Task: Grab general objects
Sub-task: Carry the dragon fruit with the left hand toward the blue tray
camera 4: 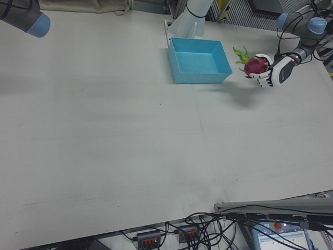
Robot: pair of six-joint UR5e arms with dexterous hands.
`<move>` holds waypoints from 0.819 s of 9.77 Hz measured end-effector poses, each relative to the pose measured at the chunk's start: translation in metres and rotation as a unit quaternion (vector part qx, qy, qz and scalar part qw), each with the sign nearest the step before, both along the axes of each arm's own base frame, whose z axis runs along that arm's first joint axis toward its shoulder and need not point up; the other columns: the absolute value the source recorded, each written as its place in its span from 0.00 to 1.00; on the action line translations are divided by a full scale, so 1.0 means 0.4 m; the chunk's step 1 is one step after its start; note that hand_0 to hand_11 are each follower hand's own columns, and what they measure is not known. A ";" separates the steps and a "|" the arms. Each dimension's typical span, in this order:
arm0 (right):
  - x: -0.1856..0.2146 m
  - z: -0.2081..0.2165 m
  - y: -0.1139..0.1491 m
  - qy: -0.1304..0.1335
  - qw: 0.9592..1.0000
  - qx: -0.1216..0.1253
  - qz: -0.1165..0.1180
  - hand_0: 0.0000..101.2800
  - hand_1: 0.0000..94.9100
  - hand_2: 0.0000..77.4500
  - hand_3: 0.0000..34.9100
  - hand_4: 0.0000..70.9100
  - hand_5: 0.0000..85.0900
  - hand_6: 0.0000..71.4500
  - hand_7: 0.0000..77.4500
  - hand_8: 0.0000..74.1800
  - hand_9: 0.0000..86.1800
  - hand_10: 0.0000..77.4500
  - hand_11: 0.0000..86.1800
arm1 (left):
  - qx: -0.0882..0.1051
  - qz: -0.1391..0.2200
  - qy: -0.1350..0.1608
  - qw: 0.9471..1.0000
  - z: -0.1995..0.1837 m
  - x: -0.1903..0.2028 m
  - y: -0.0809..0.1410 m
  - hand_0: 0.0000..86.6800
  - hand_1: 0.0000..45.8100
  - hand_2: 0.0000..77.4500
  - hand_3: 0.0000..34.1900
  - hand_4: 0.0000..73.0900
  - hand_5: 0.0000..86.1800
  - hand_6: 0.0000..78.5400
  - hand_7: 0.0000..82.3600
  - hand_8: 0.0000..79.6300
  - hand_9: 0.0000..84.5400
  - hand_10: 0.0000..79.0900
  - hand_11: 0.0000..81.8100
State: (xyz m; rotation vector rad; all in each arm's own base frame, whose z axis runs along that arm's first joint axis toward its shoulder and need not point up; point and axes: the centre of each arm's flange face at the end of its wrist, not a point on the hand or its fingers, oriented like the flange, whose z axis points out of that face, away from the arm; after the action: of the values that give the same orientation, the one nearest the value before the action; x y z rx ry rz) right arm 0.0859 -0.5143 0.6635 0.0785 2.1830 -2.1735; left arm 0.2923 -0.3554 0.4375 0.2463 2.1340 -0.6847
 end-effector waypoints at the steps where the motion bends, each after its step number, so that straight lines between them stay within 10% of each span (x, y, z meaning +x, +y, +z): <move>1: 0.000 0.000 0.000 0.000 1.000 0.000 0.000 0.00 0.06 0.02 0.00 0.00 0.00 0.00 0.00 0.00 0.01 0.00 0.01 | 0.006 0.014 0.012 1.000 -0.027 0.031 0.022 0.54 0.00 0.48 0.00 0.54 0.47 0.89 0.90 0.88 0.83 0.89 0.86; 8: 0.000 0.000 0.000 0.000 1.000 0.000 0.000 0.00 0.06 0.02 0.00 0.00 0.00 0.00 0.00 0.00 0.01 0.00 0.01 | 0.017 0.099 0.065 0.993 -0.141 0.250 0.233 0.57 0.00 0.48 0.00 0.54 0.47 0.89 0.90 0.88 0.78 0.91 0.86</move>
State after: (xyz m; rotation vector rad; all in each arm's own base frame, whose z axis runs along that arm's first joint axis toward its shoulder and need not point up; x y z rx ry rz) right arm 0.0859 -0.5143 0.6635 0.0780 2.1832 -2.1737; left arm 0.3922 -0.2622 0.3812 0.0074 2.2584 -0.5621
